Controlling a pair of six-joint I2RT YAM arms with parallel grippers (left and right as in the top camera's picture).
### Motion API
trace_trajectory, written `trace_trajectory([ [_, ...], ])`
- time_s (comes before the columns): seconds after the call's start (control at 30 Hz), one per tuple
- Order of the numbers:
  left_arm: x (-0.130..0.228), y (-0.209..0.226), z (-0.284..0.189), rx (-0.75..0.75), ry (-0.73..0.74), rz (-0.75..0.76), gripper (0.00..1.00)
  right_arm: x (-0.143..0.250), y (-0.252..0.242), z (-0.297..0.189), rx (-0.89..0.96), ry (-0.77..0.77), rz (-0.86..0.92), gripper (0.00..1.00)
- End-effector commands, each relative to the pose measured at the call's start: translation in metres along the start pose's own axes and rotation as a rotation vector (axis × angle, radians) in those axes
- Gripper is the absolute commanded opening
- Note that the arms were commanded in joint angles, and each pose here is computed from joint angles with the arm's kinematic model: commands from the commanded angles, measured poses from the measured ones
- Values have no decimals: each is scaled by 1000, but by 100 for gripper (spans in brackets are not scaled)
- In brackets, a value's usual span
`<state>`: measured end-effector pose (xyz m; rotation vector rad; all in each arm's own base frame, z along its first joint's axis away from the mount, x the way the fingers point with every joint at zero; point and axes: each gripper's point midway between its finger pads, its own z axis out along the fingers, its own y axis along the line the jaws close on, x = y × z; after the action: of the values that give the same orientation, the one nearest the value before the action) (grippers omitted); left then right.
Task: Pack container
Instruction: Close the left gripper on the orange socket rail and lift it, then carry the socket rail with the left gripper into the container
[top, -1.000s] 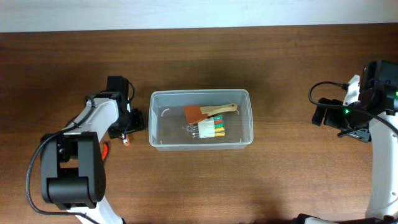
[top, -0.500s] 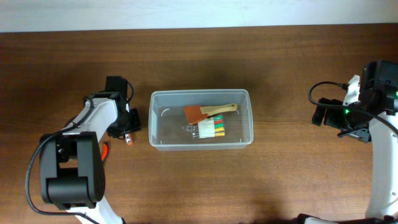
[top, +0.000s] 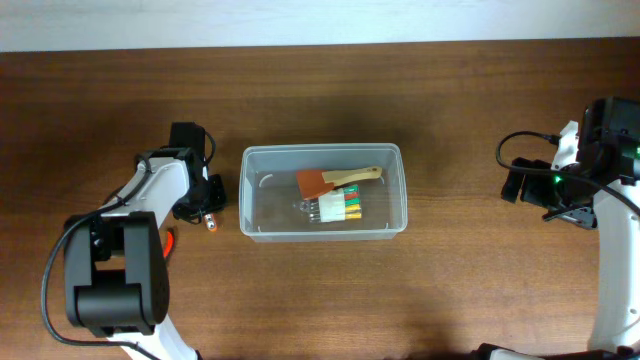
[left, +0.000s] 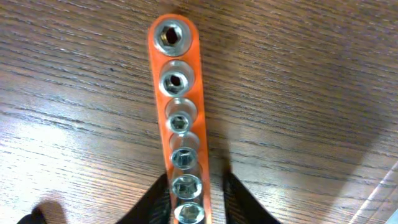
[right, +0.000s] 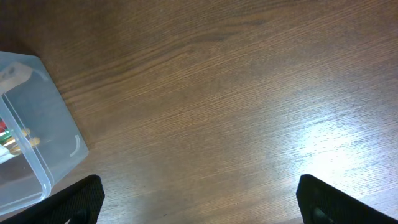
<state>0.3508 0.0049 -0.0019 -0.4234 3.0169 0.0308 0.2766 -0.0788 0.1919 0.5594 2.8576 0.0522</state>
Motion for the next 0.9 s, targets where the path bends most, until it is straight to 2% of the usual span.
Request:
trace_trajectory([
  [0.0, 4, 2, 6, -2, 18, -6, 27, 1, 0, 1, -7, 6, 11, 99],
  [0.13, 4, 2, 6, -2, 18, -6, 19, 1, 0, 1, -7, 7, 11, 99],
  [0.27, 2, 2, 6, 0, 11, -6, 2, 1, 0, 1, -7, 7, 11, 99],
  [0.47, -7, 0, -1, 3, -11, -2, 2, 1, 0, 1, -7, 7, 11, 99],
  [0.63, -47, -9, -63, 33, -132, 58, 2, 1, 0, 1, -8, 7, 11, 99],
  [0.77, -72, -16, -133, 60, -262, 98, 2, 1, 0, 1, -7, 7, 11, 99],
  [0.87, -78, -27, -182, 71, -352, 213, 2, 1, 0, 1, -7, 6, 11, 99],
])
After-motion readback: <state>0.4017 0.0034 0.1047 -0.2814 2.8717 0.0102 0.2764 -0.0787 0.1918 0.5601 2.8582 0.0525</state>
